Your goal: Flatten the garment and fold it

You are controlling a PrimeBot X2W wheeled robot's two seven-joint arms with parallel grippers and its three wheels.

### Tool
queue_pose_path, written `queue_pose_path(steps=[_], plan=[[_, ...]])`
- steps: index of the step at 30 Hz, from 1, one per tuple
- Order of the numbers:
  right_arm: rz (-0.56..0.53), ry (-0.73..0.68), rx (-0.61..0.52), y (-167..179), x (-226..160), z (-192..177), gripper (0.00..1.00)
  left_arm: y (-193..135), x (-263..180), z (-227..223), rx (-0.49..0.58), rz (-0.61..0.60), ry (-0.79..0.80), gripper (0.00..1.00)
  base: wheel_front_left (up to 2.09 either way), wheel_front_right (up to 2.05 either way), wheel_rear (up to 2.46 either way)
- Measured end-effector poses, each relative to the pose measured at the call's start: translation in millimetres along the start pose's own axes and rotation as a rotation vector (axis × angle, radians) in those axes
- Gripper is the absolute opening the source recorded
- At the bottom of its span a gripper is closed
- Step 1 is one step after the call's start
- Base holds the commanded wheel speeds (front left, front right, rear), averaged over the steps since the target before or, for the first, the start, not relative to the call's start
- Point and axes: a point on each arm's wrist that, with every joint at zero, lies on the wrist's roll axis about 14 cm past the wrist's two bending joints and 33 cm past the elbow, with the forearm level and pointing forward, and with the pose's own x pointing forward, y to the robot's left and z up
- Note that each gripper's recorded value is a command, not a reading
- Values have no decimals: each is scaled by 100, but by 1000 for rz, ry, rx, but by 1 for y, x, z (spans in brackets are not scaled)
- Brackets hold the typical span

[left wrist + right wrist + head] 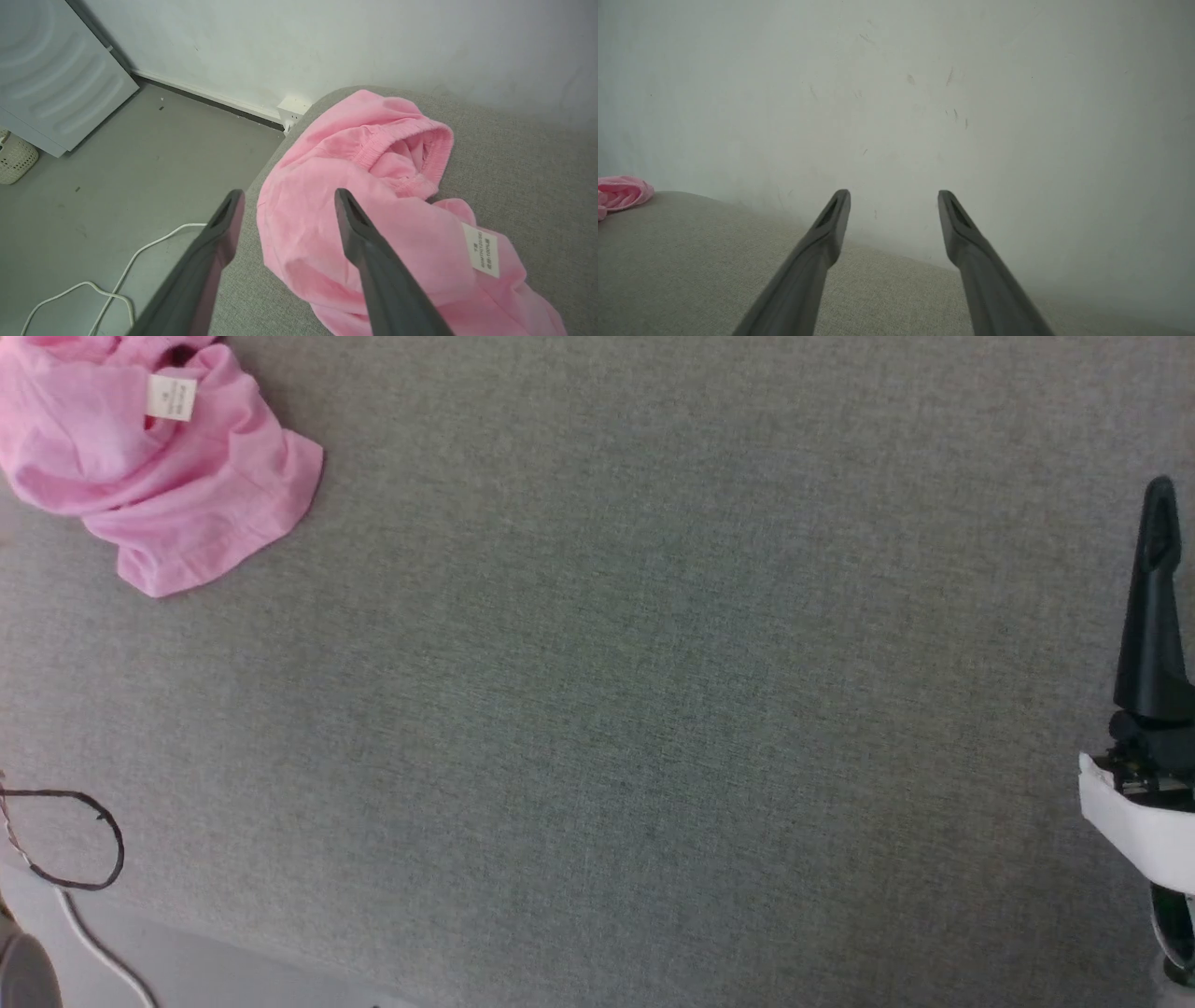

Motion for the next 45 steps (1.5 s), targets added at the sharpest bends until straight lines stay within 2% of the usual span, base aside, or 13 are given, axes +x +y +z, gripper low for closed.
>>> queue_pose_path(steps=[6, 12, 17, 22, 23, 24, 29, 34, 38, 45], plan=[[32, -28, -19, 3, 6, -11, 100, -22, 26, -21, -65, -37, 166, 100, 0, 0, 0], [47, -22, -31, 0, 7, -30, 100, -62, 41, -55, -89, -114, 379, 100, 0, 0, 0], [40, -8, -38, -4, 5, -42, 100, -87, 40, -84, -41, -182, 561, 100, 0, 0, 0], [30, 6, -50, -8, 1, -46, 100, -88, 40, -90, 1, -204, 619, 100, 0, 0, 0], [28, 7, -52, -9, 1, -46, 100, -88, 40, -92, 6, -206, 622, 56, 0, 0, 0], [25, 9, -55, -10, 0, -46, 100, -87, 40, -93, 16, -208, 625, 0, 0, 0, 0], [20, 3, -63, -12, 0, -42, 100, -88, 37, -92, 44, -228, 614, 0, 0, 0, 0], [18, -11, -61, -10, 2, -31, 100, -61, 37, -71, 107, -176, 505, 0, 0, 0, 0], [10, -28, -57, -7, 4, -16, 100, -57, 36, -29, 148, -186, 351, 0, 0, 0, 0], [-18, -9, -34, -4, -6, 4, 100, -63, 14, 82, 234, -236, 6, 0, 0, 0, 0]])
